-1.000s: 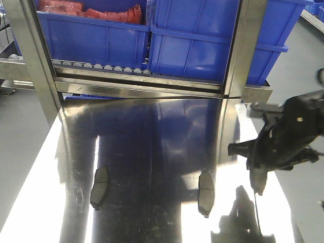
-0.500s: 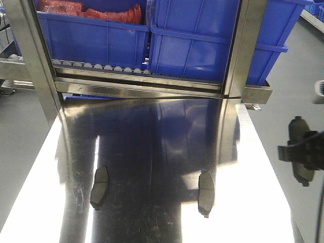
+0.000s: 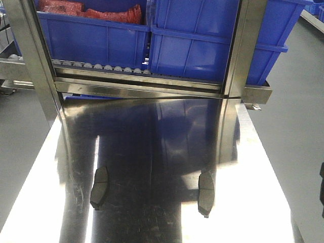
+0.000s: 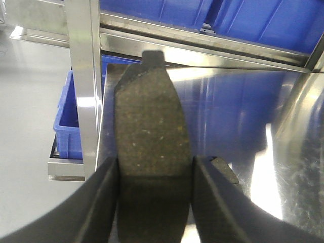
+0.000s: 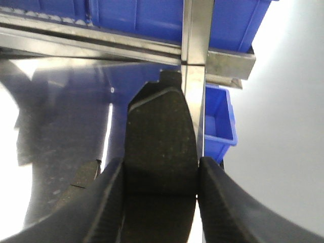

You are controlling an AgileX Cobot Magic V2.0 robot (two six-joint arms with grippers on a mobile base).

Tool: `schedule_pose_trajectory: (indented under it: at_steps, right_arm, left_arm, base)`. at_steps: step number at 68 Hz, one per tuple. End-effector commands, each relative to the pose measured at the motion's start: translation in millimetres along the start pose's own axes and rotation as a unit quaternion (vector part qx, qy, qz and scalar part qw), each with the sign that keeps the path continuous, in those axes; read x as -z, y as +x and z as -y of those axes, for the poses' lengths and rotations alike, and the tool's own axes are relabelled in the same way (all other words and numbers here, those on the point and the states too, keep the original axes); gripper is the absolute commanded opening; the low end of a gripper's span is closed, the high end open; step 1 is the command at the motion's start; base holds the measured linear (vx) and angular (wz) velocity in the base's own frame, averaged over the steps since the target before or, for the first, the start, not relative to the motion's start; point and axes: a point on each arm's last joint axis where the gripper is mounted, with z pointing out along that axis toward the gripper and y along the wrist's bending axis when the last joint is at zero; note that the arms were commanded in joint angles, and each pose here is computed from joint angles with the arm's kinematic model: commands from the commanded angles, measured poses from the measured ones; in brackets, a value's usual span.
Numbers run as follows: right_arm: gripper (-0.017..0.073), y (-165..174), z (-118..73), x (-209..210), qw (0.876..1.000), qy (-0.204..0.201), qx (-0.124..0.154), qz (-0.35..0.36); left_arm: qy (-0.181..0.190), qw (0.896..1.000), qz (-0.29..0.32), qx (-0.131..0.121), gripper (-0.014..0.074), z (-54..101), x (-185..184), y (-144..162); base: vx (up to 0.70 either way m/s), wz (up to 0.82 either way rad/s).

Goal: Move and align brake pads A on conveyor
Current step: 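Lift the brake pad off the table with the right gripper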

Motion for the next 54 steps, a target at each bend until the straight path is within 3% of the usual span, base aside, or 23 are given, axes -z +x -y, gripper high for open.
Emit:
schedule_pose_trajectory:
  at_steps: [1, 14, 54]
  right_arm:
    - [-0.0007, -13.5, -1.5, 7.1, 0.996, -0.011, 0.004, 0.088]
    - [-0.0007, -13.8, -0.8, 8.0, 0.995, -0.006, 0.023, 0.093]
    - [-0.0007, -13.2, -0.7, 7.9, 0.996, -0.006, 0.022, 0.089]
  left_arm:
    - [0.01, 0.998, 0.062, 0.007, -0.0006, 2.6, 3.2, -17.7]
    - [0.01, 0.998, 0.062, 0.007, -0.0006, 2.6, 3.2, -17.7]
    - [0.01, 0.998, 0.062, 0.007, -0.0006, 2.6, 3.2, -17.7]
  base:
    - [0.0, 0.0]
    - [0.0, 0.0]
    - [0.0, 0.0]
